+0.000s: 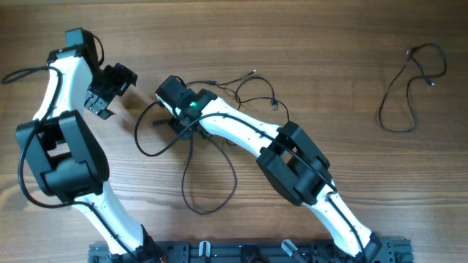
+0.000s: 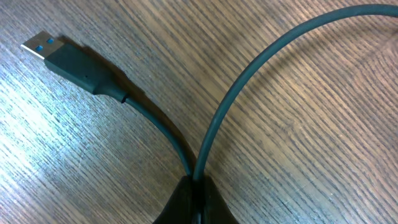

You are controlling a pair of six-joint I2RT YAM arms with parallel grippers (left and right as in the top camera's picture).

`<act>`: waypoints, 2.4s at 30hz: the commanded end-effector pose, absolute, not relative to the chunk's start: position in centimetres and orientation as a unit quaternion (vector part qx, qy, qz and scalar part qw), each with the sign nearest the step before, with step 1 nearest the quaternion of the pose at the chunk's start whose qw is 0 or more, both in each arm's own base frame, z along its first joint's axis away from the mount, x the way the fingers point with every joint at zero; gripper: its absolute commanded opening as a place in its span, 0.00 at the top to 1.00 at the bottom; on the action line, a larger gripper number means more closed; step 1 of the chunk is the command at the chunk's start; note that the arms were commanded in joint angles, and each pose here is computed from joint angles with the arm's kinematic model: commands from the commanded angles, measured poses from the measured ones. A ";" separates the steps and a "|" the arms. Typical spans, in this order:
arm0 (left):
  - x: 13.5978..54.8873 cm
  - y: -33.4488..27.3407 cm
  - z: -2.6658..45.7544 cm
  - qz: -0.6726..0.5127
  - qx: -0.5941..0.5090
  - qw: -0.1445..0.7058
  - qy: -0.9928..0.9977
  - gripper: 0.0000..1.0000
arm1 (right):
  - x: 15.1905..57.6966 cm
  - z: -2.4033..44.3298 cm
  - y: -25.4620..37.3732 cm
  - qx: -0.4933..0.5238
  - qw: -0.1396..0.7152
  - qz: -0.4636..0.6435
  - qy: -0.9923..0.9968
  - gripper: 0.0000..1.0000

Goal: Untangle cables

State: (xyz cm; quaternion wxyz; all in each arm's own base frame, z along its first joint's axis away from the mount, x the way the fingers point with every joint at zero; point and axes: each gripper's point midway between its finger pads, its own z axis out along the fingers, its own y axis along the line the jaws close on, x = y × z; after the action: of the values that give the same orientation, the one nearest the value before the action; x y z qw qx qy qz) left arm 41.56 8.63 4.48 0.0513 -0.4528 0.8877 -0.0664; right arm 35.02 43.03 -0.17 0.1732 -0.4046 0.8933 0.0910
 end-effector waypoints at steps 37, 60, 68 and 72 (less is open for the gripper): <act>41.6 8.7 4.0 -0.062 -0.453 0.054 0.888 0.00 | 29.2 -6.3 41.2 -0.487 0.074 0.099 0.864 0.96; 41.6 8.7 4.0 -0.062 -0.453 0.054 0.888 0.00 | 30.0 18.3 43.4 -0.422 0.195 0.317 0.827 0.96; 41.6 8.7 4.0 -0.062 -0.453 0.054 0.888 0.00 | 31.6 26.9 38.4 -0.379 0.267 0.330 0.822 0.96; 41.6 8.7 4.0 -0.062 -0.453 0.055 0.888 0.00 | 33.3 30.1 34.8 -0.347 0.303 0.330 0.824 0.96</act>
State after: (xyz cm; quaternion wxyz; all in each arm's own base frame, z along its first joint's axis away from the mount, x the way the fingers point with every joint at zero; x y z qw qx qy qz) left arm 41.91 8.78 4.46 0.0595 -0.4522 0.8875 -0.0664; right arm 32.40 37.73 25.66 0.2629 -0.3765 0.8313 0.3130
